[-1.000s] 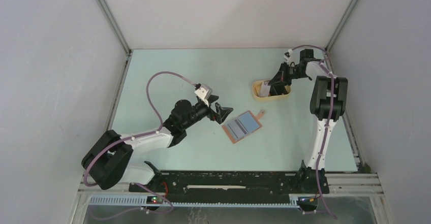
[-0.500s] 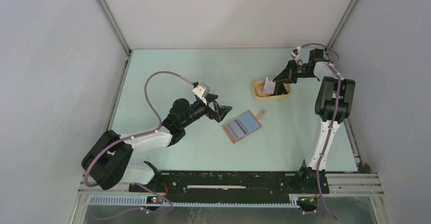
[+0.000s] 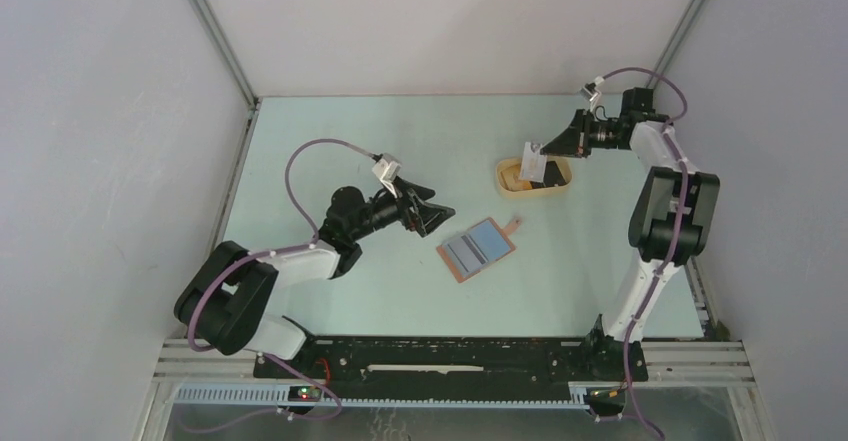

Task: Put the credit cards into the card holder
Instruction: Pick up the credit card from the storage box, then insert the credit card into the card holder.

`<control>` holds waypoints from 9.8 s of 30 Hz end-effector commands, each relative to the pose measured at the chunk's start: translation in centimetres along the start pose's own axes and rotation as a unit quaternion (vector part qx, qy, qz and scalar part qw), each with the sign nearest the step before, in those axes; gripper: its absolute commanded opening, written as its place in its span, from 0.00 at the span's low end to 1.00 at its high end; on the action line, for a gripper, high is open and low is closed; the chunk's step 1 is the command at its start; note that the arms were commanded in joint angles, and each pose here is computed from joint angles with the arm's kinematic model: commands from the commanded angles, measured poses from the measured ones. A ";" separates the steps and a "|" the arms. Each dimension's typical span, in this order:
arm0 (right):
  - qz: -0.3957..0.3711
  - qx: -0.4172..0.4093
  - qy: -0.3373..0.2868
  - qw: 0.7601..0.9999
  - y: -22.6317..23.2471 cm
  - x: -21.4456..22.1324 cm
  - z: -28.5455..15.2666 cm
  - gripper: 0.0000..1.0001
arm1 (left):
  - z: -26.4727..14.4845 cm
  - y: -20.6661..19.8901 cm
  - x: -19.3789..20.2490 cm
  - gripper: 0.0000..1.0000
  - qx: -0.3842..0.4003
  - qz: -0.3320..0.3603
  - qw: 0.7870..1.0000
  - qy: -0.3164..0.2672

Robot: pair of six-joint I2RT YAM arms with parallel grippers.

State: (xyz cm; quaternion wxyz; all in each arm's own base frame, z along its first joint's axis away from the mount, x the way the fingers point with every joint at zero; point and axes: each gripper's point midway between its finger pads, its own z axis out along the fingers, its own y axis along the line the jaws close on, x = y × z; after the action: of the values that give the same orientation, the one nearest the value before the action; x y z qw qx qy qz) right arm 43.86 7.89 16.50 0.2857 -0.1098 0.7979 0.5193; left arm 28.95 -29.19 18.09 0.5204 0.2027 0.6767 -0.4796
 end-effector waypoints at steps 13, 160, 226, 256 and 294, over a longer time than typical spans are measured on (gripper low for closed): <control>-0.319 -0.179 -0.036 0.930 23.9 7.9 -5.1 0.00 | -3.1 -14.1 -3.8 0.90 0.156 0.052 0.975 -0.151; 0.081 0.033 0.198 0.976 2.1 18.9 10.0 0.00 | 1.0 1.9 16.2 0.02 -0.266 -0.190 0.939 0.103; 0.144 0.024 0.246 0.958 2.7 23.3 10.5 0.00 | 0.3 2.9 16.1 0.02 -0.294 -0.187 0.933 0.094; 0.162 0.017 0.251 0.954 3.0 23.9 12.3 0.03 | 0.6 1.4 14.8 0.14 -0.246 -0.188 0.948 0.070; -0.006 0.098 0.304 0.947 4.9 23.5 13.0 0.43 | -3.7 0.4 14.8 0.36 -0.305 -0.164 0.933 0.095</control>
State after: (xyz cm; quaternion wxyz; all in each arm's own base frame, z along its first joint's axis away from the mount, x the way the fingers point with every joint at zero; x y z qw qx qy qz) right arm 26.10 24.68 2.63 0.0108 -0.2039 0.8879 0.4123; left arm 21.50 -28.61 4.08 0.3989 -0.0365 0.8650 -0.3021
